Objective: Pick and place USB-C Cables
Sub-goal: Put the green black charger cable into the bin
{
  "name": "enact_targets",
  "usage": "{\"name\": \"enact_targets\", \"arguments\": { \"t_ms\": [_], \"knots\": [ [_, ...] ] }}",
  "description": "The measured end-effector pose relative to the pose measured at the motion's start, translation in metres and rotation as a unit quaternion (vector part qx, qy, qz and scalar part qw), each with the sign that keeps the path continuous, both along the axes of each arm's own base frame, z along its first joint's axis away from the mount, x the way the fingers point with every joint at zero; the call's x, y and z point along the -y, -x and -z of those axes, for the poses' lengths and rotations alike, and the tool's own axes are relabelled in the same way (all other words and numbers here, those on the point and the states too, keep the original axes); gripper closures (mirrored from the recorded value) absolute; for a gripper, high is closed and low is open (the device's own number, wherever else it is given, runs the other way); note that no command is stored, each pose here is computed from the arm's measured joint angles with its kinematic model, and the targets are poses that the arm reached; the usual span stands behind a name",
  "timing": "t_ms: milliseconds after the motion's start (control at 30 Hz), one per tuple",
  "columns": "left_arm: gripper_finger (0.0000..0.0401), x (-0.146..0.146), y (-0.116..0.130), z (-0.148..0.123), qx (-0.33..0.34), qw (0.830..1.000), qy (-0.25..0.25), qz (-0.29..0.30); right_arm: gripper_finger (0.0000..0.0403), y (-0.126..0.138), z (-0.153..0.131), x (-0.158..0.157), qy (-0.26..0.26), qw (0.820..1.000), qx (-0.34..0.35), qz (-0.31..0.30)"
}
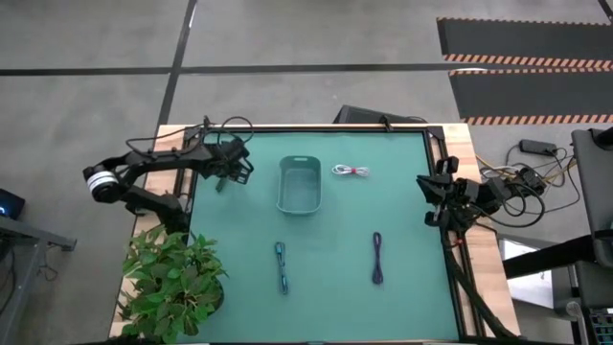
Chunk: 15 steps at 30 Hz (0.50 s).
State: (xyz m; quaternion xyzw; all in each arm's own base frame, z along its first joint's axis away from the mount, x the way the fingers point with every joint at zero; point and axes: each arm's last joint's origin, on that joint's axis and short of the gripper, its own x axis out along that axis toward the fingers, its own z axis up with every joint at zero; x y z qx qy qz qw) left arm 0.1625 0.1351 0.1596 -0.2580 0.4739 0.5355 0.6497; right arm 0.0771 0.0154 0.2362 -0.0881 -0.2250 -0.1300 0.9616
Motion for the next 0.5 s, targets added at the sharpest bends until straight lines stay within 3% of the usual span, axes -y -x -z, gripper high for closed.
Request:
{"name": "enact_targets", "arguments": {
  "t_ms": [500],
  "knots": [
    [0.0228, -0.004, -0.004, 0.017, -0.03, 0.999, 0.012, -0.003, 0.0376, 0.0, 0.0, 0.0, 0.0, 1.0, 0.0, 0.0]
  ]
}}
